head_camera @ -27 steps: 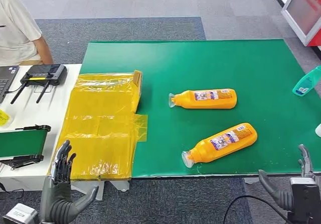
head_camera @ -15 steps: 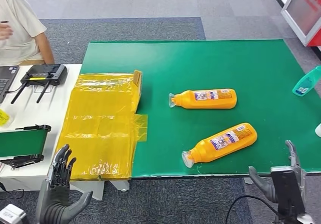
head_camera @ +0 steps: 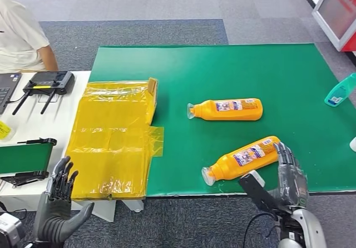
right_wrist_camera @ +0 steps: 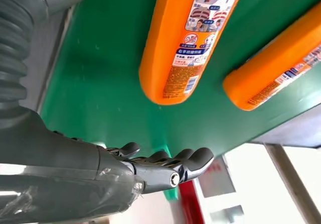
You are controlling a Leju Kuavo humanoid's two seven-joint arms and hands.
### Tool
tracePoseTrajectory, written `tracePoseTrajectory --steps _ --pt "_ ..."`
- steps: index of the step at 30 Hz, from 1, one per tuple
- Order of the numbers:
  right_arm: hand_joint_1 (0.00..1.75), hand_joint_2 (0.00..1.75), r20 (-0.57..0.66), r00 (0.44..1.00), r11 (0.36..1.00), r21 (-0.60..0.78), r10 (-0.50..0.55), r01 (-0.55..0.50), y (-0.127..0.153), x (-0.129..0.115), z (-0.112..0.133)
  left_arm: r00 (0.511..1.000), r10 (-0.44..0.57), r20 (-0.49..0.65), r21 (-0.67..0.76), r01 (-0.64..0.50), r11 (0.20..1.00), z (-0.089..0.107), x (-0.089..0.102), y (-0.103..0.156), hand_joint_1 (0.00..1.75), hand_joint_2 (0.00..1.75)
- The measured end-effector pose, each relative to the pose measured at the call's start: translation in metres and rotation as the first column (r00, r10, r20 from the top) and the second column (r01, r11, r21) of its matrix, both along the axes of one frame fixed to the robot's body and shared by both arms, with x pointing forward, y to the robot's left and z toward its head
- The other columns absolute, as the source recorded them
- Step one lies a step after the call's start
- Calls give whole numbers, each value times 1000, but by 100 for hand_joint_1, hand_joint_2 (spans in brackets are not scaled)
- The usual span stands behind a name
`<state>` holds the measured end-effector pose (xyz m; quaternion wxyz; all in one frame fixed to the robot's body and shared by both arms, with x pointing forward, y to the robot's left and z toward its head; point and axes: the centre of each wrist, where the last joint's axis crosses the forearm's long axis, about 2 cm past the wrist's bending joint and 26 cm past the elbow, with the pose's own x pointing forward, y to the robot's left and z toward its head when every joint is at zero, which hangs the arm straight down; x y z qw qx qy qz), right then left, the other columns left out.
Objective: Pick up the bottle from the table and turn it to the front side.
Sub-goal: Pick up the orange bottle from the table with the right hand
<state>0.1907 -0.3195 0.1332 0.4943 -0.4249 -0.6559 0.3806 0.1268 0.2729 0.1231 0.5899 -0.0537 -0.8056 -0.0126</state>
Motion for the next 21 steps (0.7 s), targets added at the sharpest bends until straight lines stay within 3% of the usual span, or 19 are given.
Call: tracePoseTrajectory --steps 11,21 --pt "0 175 -27 999 982 -181 47 -51 7 17 -9 1000 0 -12 -19 0 1000 -5 7 0 0 175" --pt "0 175 -109 993 898 -433 34 -78 10 42 -28 1000 -15 -19 -61 14 998 -11 16 -6 0 175"
